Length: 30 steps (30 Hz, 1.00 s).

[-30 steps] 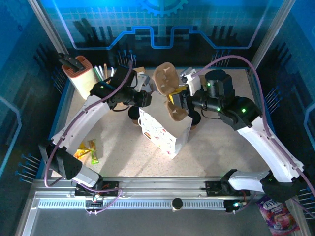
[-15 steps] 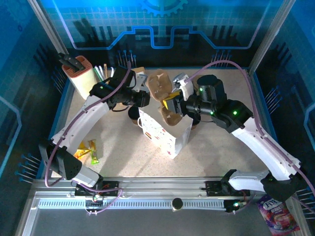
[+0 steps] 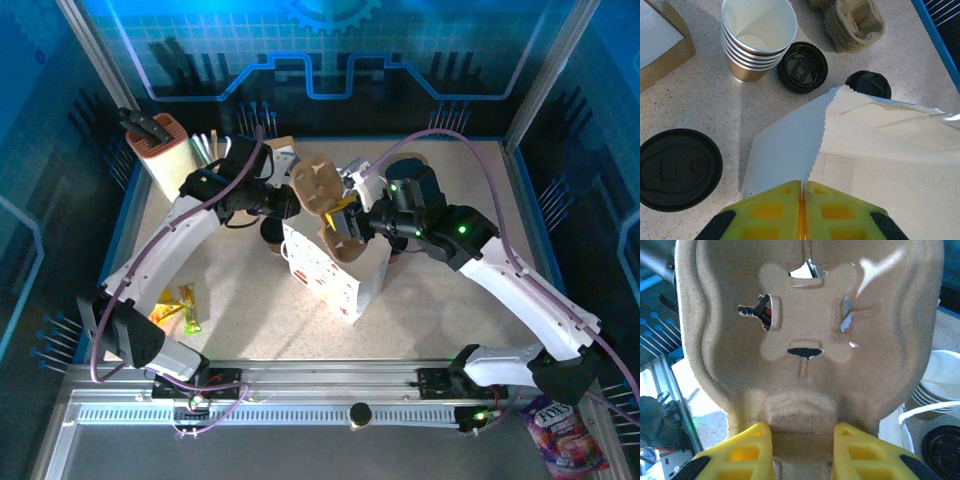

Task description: Pack the takeout coffee

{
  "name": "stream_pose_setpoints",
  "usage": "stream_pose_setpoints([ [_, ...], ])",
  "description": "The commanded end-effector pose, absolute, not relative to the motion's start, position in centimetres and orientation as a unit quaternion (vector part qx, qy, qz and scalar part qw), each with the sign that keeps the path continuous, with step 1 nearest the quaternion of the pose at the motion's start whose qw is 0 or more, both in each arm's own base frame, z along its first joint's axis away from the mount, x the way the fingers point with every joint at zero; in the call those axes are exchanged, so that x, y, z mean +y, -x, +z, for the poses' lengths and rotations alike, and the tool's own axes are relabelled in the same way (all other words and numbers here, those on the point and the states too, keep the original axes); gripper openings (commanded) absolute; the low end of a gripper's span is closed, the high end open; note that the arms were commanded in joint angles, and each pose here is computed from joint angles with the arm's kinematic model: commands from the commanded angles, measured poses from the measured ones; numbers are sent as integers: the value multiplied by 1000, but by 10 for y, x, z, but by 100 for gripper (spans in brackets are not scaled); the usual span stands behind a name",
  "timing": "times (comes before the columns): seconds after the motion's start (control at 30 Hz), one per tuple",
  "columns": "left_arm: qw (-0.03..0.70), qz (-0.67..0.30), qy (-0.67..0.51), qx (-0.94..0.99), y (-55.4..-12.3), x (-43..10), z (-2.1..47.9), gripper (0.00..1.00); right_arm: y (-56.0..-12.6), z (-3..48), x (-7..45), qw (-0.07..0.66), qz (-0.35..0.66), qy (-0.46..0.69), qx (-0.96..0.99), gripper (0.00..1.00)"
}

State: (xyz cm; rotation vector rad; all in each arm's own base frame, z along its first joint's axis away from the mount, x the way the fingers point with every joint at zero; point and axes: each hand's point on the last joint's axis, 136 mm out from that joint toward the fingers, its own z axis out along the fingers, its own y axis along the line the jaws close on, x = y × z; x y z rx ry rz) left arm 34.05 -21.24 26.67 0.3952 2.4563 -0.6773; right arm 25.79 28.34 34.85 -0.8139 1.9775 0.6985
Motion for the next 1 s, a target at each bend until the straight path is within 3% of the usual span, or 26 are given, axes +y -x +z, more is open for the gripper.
stream_pose_setpoints([
  [0.0, 287, -270, -149, 907, -336, -213, 276, 10, -260, 337, 284, 433, 252, 344, 794, 26],
  [0.97, 290, -274, -148, 905, -336, -209, 275, 0, -248, 314, 268, 405, 214, 359, 813, 25],
])
